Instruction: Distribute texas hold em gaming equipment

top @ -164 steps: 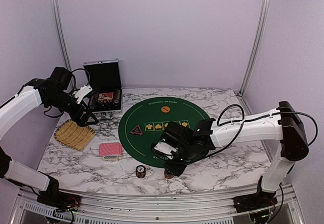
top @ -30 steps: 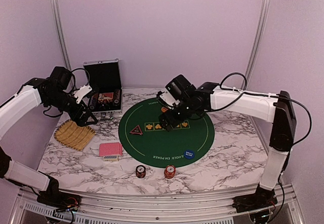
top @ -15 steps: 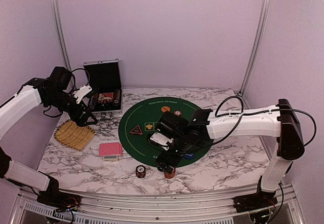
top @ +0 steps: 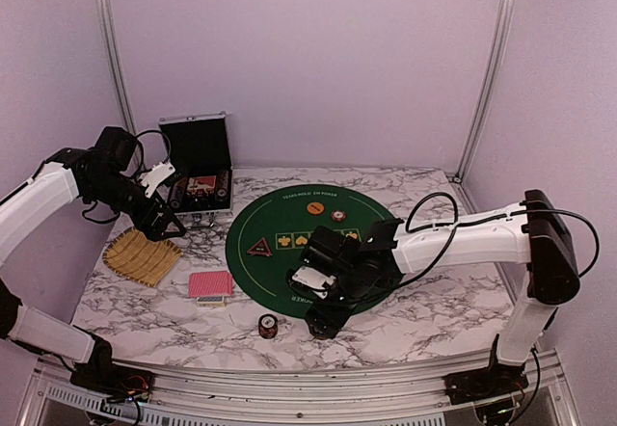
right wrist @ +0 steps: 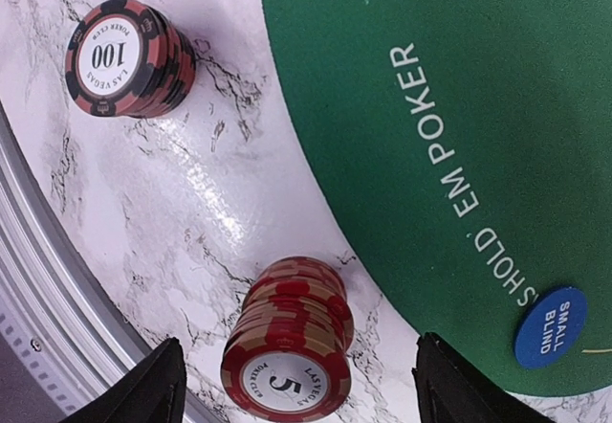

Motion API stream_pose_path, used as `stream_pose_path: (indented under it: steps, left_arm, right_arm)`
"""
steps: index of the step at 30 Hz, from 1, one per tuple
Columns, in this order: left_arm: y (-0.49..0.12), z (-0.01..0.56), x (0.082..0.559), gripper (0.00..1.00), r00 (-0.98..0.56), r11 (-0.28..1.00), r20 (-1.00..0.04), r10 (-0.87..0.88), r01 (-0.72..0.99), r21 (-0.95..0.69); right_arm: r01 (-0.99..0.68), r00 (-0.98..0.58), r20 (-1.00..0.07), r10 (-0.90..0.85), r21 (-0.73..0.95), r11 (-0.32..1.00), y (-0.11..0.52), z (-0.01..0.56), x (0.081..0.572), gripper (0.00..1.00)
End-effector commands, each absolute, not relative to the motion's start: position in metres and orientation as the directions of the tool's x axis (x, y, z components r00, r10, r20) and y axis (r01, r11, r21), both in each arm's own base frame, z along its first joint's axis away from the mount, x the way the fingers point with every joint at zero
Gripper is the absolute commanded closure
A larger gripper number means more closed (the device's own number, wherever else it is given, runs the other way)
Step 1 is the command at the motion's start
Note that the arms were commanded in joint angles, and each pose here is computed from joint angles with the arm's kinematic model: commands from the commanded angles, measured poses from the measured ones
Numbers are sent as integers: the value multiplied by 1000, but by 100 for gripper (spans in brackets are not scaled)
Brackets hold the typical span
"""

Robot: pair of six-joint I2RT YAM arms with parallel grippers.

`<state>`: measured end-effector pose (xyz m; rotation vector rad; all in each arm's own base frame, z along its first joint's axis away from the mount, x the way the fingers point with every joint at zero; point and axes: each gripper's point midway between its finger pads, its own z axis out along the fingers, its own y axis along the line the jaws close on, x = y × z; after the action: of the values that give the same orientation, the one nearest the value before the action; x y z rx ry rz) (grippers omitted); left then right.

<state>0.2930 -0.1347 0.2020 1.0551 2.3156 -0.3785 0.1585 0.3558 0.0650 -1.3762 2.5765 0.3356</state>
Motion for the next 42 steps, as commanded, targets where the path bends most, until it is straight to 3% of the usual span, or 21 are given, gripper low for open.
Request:
stream_pose_path:
  steps: [1,16,30,42]
  left_arm:
    - [-136,216,289,1,-517,644,-611,599,765,-16]
    - [-137,217,290,1,-514,642,-612,601,767,-15]
    - [-137,214,289,1,-518,640,-607,602,768,-20]
    - [-136,214,289,1,-519,641,-607,602,767,-20]
  right_arm:
    - [-838,-542,-293,-788,113,534,363,61,158,21]
    - [-839,-541,-282,-792,113,533,363,52,158,31]
    - [-841,-538,-293,-790,115,529,364,59,158,64]
    - [-851,-522,-321,-791,133,508,374,86,158,70]
